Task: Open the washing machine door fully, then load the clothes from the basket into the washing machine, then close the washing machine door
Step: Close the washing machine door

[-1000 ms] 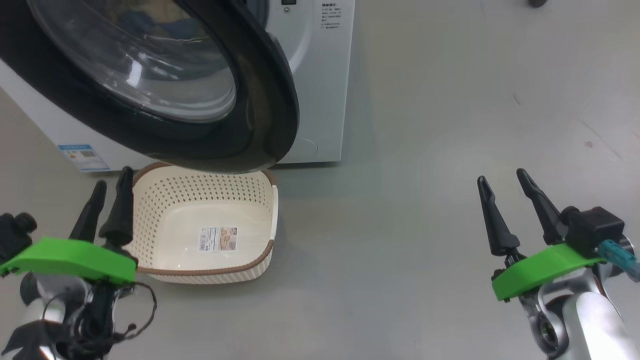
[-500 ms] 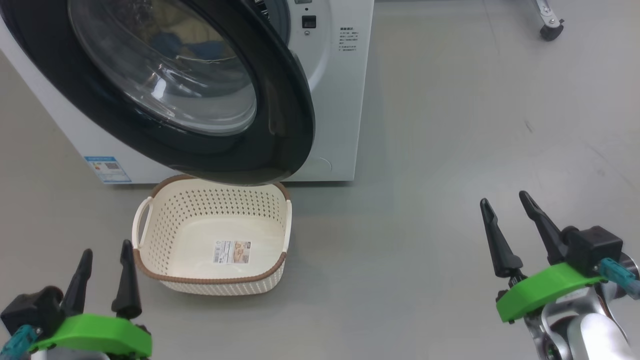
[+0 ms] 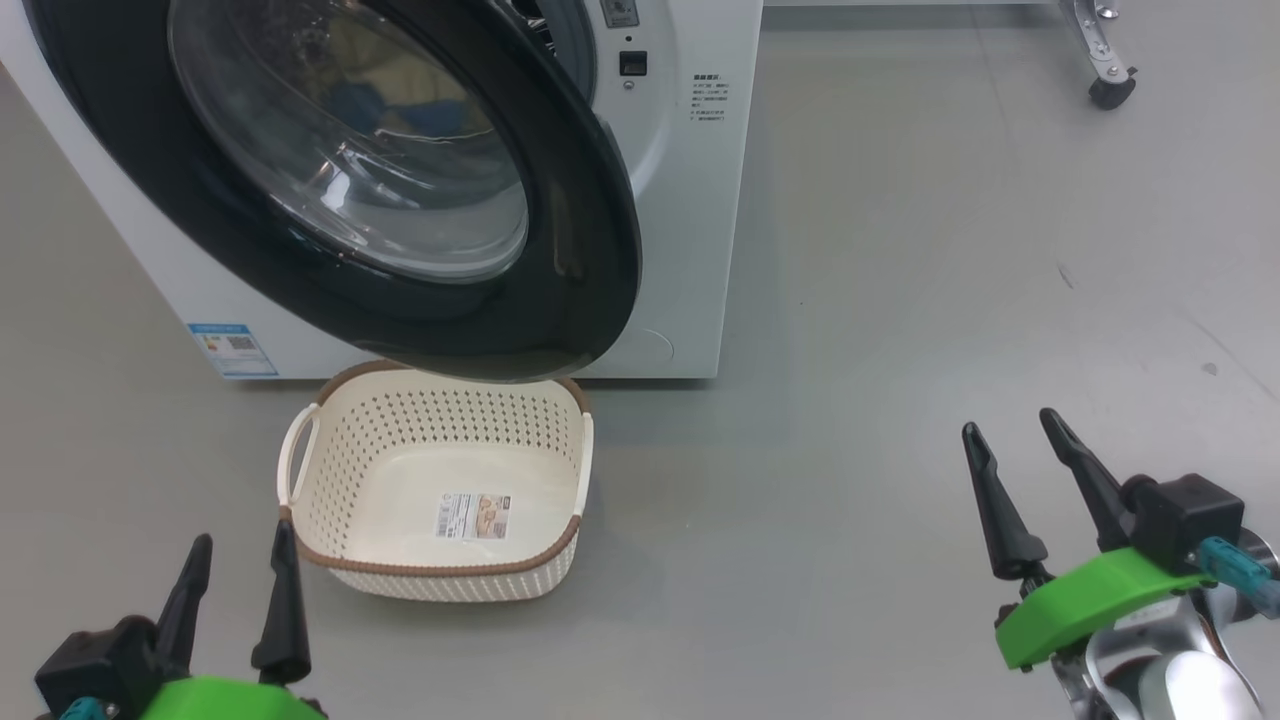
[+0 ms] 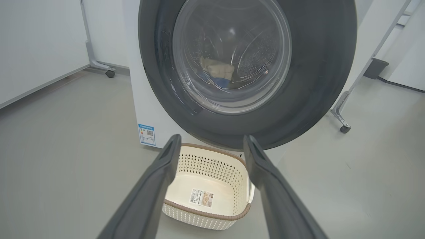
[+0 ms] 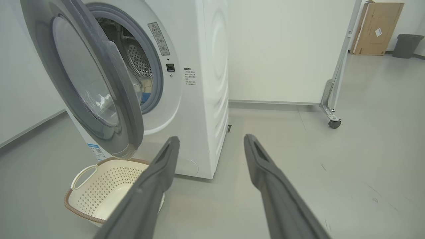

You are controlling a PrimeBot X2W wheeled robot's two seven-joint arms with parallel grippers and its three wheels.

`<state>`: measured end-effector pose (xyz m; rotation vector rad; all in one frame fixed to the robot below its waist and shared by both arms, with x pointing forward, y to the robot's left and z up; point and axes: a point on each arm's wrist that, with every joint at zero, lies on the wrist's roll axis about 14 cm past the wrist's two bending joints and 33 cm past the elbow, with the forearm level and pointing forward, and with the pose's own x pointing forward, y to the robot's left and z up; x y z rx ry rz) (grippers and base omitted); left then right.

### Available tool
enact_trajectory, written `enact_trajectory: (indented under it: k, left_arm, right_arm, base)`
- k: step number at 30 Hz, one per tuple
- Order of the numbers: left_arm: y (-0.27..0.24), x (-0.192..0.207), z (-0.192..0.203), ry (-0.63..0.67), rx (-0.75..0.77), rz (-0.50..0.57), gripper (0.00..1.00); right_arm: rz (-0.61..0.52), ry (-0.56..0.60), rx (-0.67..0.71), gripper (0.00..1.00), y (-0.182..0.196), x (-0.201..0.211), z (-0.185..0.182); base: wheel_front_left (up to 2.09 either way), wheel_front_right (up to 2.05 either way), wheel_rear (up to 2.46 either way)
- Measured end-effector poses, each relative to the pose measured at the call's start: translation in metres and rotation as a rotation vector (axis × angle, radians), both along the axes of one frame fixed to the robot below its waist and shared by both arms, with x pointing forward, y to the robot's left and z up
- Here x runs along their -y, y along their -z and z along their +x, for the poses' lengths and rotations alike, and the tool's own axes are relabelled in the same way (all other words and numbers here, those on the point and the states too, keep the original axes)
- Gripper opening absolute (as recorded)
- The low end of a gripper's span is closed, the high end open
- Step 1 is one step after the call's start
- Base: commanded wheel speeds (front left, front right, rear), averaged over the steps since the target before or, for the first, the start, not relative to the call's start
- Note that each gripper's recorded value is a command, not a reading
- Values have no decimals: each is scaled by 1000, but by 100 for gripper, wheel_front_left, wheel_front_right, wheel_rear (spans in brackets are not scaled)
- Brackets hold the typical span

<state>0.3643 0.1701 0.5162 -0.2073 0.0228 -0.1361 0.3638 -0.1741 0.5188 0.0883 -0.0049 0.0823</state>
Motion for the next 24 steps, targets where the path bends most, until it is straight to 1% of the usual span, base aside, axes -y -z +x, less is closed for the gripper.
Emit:
enact_trajectory:
  k: [8,24]
  left_arm:
    - [-4,5,-2,10,4,9,100]
    - [-1,9,-4,19,-5,17,100]
  right_arm:
    - [1,6,-23,100,6,2,-9]
    - [2,3,-27,100,7,0,-8]
  base:
    - [0,0,0]
    - [0,0,0]
